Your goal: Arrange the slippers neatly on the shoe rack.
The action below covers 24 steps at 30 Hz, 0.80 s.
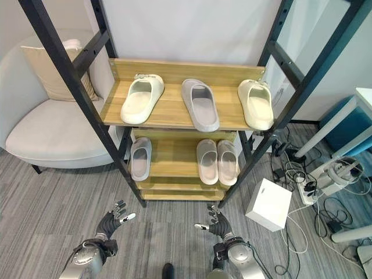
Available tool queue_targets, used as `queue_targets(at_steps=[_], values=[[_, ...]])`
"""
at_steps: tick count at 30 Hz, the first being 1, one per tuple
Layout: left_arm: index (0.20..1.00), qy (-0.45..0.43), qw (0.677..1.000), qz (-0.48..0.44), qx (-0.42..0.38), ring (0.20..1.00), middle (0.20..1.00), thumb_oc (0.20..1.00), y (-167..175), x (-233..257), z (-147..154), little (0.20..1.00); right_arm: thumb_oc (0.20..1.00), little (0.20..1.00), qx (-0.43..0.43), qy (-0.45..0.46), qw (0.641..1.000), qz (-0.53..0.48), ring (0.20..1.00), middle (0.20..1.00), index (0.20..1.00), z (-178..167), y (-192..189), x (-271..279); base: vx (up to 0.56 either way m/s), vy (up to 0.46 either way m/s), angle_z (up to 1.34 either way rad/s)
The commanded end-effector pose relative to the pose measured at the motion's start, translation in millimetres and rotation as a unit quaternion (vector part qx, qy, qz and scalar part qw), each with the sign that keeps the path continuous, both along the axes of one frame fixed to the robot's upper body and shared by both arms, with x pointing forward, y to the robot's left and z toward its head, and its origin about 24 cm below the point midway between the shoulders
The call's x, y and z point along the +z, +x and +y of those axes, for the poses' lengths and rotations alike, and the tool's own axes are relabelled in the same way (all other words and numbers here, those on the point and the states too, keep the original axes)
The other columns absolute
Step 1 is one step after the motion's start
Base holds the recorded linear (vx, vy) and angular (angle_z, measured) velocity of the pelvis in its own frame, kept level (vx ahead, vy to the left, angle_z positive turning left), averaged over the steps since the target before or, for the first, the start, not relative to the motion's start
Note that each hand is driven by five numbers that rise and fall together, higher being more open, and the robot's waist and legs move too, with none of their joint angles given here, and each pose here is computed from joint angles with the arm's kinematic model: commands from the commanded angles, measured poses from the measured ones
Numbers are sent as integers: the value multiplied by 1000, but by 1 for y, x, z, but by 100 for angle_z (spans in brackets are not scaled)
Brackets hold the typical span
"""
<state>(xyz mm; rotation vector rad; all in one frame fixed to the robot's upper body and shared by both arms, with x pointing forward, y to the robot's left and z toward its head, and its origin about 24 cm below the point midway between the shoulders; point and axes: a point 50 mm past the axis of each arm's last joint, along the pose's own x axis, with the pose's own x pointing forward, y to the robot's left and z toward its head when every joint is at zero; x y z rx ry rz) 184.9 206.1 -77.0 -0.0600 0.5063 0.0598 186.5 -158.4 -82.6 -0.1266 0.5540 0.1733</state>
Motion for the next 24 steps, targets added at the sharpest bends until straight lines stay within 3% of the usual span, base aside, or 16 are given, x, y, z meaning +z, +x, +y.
queue_targets(at_steps=[1,13,17,19,24], values=[[1000,-15,998,-50,-29,1000,1000,1000,16,13,-18,1000,1000,1000,6,-13,998,-56,1000,1000,1000,-11,20,19,123,-274,5],[1000,-21,998,-34,-48,1000,1000,1000,14,6,-31,1000,1000,1000,-29,-53,996,-65,1000,1000,1000,-34,15,21,76,-33,20],[1000,-11,999,-34,-37,1000,1000,1000,11,6,-28,1000,1000,1000,15,-157,973,-168,1000,1000,1000,-33,33,54,52,94,-5],[1000,-1,999,-37,-39,1000,1000,1000,9,6,-29,1000,1000,1000,53,-215,940,-259,1000,1000,1000,-26,40,87,19,86,-12],[1000,3,999,-40,-31,1000,1000,1000,8,5,-28,1000,1000,1000,79,-242,903,-346,1000,1000,1000,-17,37,123,-12,38,-11]])
